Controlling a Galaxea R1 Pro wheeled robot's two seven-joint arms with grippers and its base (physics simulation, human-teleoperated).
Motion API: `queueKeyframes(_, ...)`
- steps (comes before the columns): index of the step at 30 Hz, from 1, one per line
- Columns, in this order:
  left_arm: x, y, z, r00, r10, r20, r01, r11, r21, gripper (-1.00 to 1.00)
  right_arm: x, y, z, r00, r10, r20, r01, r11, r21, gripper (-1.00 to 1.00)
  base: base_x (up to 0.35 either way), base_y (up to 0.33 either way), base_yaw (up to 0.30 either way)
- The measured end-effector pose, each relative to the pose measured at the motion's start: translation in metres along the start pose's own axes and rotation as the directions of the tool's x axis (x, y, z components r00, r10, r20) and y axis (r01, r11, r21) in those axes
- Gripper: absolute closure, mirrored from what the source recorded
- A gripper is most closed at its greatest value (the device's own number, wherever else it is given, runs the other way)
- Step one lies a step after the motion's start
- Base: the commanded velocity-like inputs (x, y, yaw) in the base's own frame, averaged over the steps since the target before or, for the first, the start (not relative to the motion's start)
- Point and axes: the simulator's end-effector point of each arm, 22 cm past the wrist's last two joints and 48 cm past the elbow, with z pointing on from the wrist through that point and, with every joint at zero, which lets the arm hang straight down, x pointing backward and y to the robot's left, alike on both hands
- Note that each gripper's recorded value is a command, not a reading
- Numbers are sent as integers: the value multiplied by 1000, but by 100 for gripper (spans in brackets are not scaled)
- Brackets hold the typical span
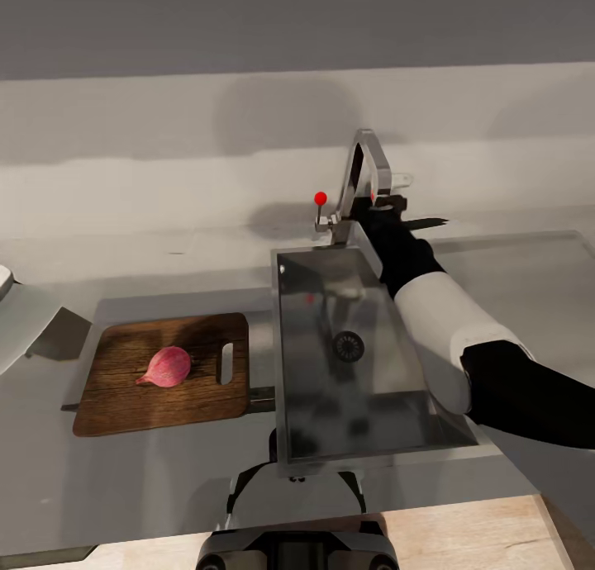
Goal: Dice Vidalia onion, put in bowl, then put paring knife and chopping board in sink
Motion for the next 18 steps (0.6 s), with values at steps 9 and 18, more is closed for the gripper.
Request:
queueKeyframes(9, 0, 3, 0, 1000, 1, -1, -1, 1000, -3, -100, 14, 2, 2, 999, -43, -22, 43, 999, 1, -100, -2, -25, 0)
queueKeyframes(18, 1, 3, 0, 1000, 1, -3, -1, 1000, -4, -100, 28, 12, 3, 998, -20, -57, 18, 999, -40, -100, -159, -219, 0)
